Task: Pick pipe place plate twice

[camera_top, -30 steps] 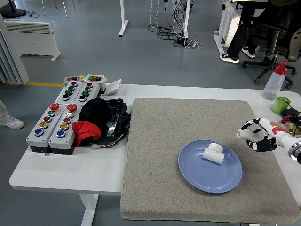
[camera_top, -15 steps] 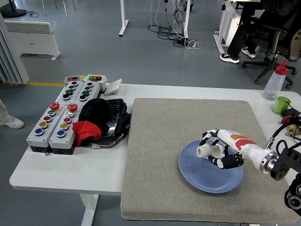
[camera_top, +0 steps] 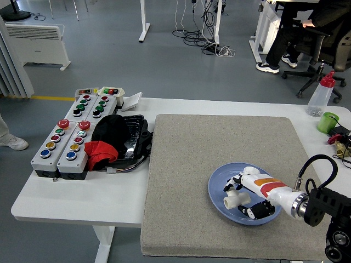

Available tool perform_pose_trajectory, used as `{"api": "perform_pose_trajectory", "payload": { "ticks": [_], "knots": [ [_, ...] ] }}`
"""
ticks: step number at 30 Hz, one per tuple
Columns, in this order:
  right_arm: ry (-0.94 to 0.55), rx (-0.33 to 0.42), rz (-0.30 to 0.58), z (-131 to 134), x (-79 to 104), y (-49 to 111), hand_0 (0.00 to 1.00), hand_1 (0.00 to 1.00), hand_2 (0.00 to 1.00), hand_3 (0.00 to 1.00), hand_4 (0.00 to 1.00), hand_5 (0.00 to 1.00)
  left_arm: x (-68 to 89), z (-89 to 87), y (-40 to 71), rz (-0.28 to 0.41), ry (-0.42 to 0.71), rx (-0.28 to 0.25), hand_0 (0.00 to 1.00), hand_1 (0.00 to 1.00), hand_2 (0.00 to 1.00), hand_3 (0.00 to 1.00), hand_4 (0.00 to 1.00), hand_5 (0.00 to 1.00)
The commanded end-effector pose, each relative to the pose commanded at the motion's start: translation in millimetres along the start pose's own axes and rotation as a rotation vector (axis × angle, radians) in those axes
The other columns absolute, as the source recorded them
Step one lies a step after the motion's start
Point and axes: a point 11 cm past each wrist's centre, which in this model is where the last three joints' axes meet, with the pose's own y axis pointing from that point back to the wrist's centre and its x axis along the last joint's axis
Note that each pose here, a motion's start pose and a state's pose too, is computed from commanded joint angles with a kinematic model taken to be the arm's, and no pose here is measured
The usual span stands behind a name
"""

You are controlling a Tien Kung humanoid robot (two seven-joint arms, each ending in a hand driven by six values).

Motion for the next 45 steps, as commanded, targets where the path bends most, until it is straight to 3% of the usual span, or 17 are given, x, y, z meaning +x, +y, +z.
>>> {"api": "perform_pose_trajectory", "payload": {
  "ticks": [1, 2, 10, 17, 23, 25, 26, 28, 31, 32, 37, 38, 43, 44, 45],
  "knots": [
    [0.001, -0.001, 0.0, 0.4, 0.0, 0.1, 0.908, 0.836, 0.931, 0.848, 0.669, 0.231, 0.1, -0.1, 0.0, 0.0, 0.0, 0.0, 0.584, 0.579, 0.585, 0.486, 0.41, 0.998],
    [0.0, 0.002, 0.001, 0.4, 0.0, 0.2, 0.967, 0.877, 0.972, 0.922, 0.722, 0.234, 0.2, -0.1, -0.1, 0.0, 0.001, 0.0, 0.584, 0.578, 0.585, 0.486, 0.41, 0.998],
    [-0.028, 0.019, 0.02, 0.9, 4.6, 2.3, 0.976, 0.885, 0.98, 0.938, 0.736, 0.23, 1.8, 2.8, 0.7, 0.003, 0.005, -0.007, 0.584, 0.577, 0.585, 0.487, 0.41, 0.998],
    [-0.084, 0.051, 0.12, -0.8, 23.1, 7.3, 0.977, 0.887, 0.981, 0.94, 0.736, 0.229, 2.1, 3.7, 0.9, 0.003, 0.006, -0.01, 0.584, 0.577, 0.585, 0.486, 0.41, 0.998],
    [-0.264, 0.077, 0.316, 9.9, 50.3, 15.7, 0.969, 0.887, 0.976, 0.937, 0.725, 0.234, 2.4, 3.8, 0.9, 0.004, 0.005, -0.011, 0.584, 0.577, 0.585, 0.486, 0.41, 0.998],
    [-0.377, 0.083, 0.424, 20.3, 62.0, 22.2, 0.969, 0.887, 0.976, 0.937, 0.725, 0.234, 2.5, 4.1, 0.9, 0.004, 0.004, -0.011, 0.584, 0.577, 0.585, 0.486, 0.41, 0.998],
    [-0.42, 0.084, 0.465, 24.3, 67.4, 25.2, 0.935, 0.878, 0.968, 0.922, 0.66, 0.24, 2.5, 4.1, 1.0, 0.004, 0.004, -0.011, 0.584, 0.577, 0.585, 0.487, 0.409, 0.998],
    [-0.467, 0.085, 0.492, 27.6, 69.8, 27.0, 0.935, 0.878, 0.968, 0.922, 0.66, 0.24, 2.7, 4.2, 1.0, 0.004, 0.004, -0.011, 0.584, 0.577, 0.585, 0.487, 0.409, 0.998],
    [-0.643, 0.1, 0.677, 51.0, 81.2, 45.7, 0.935, 0.878, 0.968, 0.922, 0.66, 0.24, 3.5, 4.3, 0.9, 0.007, 0.002, -0.012, 0.584, 0.577, 0.585, 0.487, 0.409, 0.998],
    [-0.686, 0.105, 0.716, 56.5, 86.5, 50.9, 0.88, 0.84, 0.955, 0.906, 0.579, 0.308, 3.6, 4.3, 0.9, 0.007, 0.002, -0.012, 0.584, 0.577, 0.585, 0.487, 0.41, 0.998],
    [-0.945, 0.114, 0.871, 87.7, 97.1, 76.2, 0.88, 0.84, 0.955, 0.906, 0.579, 0.308, 3.3, 4.4, 1.0, 0.007, -0.001, -0.011, 0.584, 0.577, 0.585, 0.487, 0.41, 0.998],
    [-0.998, 0.107, 0.893, 93.8, 96.8, 80.4, 0.859, 0.823, 0.928, 0.899, 0.555, 0.392, 3.3, 4.4, 1.0, 0.007, -0.002, -0.011, 0.584, 0.577, 0.585, 0.486, 0.409, 0.998],
    [-1.257, 0.101, 1.018, 125.7, 96.9, 105.0, 0.859, 0.823, 0.928, 0.899, 0.555, 0.392, 2.5, 4.0, 1.0, 0.005, -0.003, -0.01, 0.584, 0.577, 0.585, 0.486, 0.409, 0.998],
    [-1.312, 0.103, 1.048, 132.6, 94.9, 110.7, 0.825, 0.793, 0.891, 0.863, 0.559, 0.452, 2.4, 3.9, 0.9, 0.005, -0.004, -0.01, 0.584, 0.577, 0.585, 0.486, 0.408, 0.998],
    [-1.362, 0.108, 1.062, 136.6, 93.4, 113.5, 0.825, 0.793, 0.891, 0.863, 0.559, 0.452, 2.3, 3.9, 0.9, 0.004, -0.004, -0.01, 0.584, 0.577, 0.585, 0.486, 0.408, 0.998]
  ]
}}
